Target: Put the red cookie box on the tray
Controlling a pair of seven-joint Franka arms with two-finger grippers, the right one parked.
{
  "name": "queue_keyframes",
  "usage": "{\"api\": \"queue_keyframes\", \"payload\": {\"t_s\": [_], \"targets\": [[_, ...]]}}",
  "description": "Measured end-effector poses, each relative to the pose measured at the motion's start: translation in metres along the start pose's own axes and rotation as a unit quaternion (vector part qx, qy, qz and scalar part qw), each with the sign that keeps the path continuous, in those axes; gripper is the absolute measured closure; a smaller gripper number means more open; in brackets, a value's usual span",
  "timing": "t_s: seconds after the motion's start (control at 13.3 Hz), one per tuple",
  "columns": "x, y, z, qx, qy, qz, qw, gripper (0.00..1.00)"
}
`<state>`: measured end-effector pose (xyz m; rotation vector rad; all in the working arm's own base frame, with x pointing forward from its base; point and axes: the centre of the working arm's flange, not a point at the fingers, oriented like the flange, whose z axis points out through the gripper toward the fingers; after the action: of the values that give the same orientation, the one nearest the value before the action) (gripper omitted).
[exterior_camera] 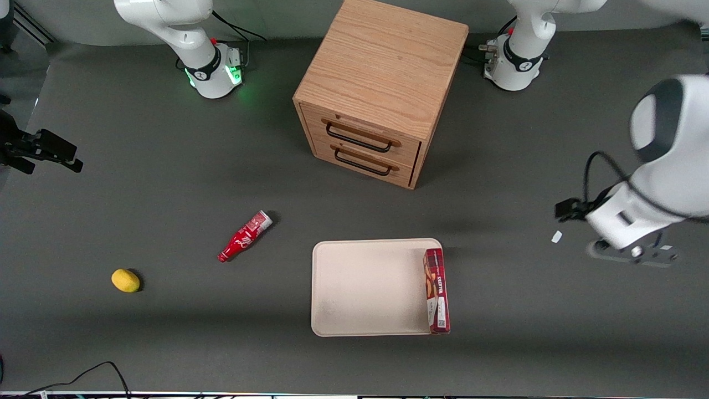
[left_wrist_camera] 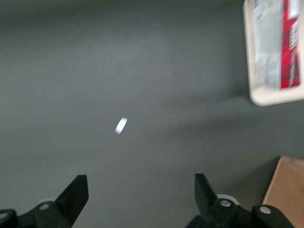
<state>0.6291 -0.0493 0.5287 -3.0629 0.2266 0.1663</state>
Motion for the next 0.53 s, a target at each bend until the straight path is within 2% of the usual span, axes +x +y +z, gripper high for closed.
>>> {"api": "queue_keyframes", "payload": {"t_s": [0.22,0.53], "targets": [[-0.057,-0.052,-0.03,-0.011,-0.013,-0.027,0.9995,0.0],[-0.092,-0.074,-0.062,-0.015,-0.008,-0.048,0.9987,0.0]]}}
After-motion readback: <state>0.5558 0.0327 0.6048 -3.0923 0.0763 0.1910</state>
